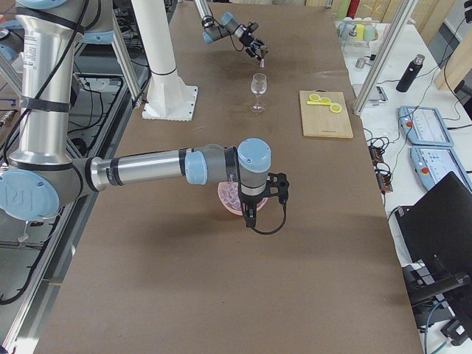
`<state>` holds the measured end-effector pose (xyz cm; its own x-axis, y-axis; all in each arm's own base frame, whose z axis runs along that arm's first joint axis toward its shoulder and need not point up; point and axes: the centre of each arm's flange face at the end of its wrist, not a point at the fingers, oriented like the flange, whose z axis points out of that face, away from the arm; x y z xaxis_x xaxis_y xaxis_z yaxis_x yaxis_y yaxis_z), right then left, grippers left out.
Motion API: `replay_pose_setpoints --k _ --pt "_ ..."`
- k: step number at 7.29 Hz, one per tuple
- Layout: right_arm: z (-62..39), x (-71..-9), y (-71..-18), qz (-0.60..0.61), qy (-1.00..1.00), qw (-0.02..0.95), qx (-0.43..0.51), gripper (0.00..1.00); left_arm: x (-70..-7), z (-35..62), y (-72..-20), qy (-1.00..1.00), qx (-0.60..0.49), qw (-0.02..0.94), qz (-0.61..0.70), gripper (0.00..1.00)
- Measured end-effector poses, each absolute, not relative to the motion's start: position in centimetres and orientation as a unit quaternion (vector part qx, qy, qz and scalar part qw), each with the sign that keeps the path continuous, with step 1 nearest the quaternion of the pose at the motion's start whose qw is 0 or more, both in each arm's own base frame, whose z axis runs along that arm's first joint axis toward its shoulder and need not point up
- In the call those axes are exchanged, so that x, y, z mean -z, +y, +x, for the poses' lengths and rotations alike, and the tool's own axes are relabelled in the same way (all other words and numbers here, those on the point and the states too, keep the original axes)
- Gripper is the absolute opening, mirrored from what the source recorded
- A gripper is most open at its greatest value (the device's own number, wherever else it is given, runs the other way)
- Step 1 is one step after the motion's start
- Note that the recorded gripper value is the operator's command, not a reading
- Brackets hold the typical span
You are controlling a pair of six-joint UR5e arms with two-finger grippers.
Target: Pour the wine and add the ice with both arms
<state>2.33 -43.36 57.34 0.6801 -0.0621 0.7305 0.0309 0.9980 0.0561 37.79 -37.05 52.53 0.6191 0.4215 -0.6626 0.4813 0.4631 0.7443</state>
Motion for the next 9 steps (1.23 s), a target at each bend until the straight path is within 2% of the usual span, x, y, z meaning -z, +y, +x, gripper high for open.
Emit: replay_pose_setpoints --k 5,9 --pt "2.3 -57.3 -43.3 0.020 -0.399 0.916 0.026 1.00 -53.9 35.9 -36.2 0.446 0.024 0.727 0.522 0.98" --pt "2.3 -57.3 -43.2 0.019 -0.400 0.916 0.025 1.00 -56.4 33.5 -32.9 0.470 0.015 0.715 0.518 0.98"
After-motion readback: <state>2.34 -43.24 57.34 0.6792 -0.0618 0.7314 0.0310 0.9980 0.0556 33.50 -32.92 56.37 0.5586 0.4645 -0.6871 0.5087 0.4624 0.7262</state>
